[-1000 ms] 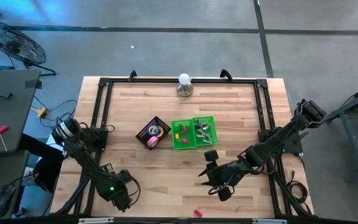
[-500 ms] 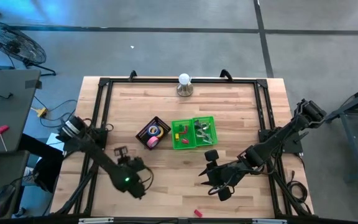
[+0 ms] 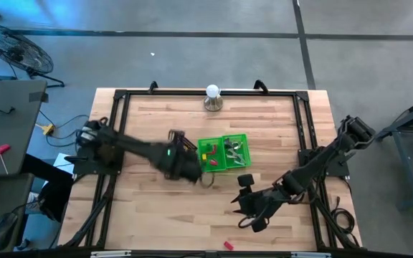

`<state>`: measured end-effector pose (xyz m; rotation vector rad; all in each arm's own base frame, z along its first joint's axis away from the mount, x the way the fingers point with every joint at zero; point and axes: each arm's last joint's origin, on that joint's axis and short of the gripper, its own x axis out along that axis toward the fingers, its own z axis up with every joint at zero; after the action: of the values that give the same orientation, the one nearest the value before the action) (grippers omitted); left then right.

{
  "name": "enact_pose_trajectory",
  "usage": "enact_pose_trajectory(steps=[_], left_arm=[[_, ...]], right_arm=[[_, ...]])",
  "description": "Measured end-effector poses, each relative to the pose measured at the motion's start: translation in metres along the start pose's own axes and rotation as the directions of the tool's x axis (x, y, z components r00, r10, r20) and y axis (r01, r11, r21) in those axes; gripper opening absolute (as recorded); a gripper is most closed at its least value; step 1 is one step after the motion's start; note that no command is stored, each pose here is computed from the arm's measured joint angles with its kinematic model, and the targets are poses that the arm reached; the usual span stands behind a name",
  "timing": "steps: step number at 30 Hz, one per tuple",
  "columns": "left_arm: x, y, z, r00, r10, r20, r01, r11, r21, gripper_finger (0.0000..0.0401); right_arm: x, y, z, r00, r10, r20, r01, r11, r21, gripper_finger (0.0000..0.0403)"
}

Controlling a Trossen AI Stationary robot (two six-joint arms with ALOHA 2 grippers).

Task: Pick and place Stapler, Stapler remover, tape
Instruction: Put the blue tape into the black bin

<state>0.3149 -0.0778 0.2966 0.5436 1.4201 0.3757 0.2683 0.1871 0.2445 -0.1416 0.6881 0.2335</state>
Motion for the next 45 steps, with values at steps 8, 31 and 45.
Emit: enact_pose_trajectory(steps=[8, 31, 45], left_arm=[[0.041, 0.066, 0.009, 0.975, -0.220, 0.034, 0.221, 0.974, -0.037, 0.0035], [0.140, 0.048, -0.011, 0.904, -0.427, 0.001, 0.426, 0.904, -0.040, 0.0035], [0.144, 0.047, -0.016, 0.938, -0.344, -0.035, 0.339, 0.935, -0.104, 0.0167]], right_arm=[[0.023, 0.012, -0.015, 0.997, -0.012, -0.074, 0.009, 0.999, -0.047, 0.0138], [0.039, 0.016, -0.026, 0.992, -0.031, -0.125, 0.022, 0.997, -0.076, 0.0138], [0.039, 0.015, -0.025, 0.991, -0.075, -0.110, 0.066, 0.995, -0.078, 0.0138]])
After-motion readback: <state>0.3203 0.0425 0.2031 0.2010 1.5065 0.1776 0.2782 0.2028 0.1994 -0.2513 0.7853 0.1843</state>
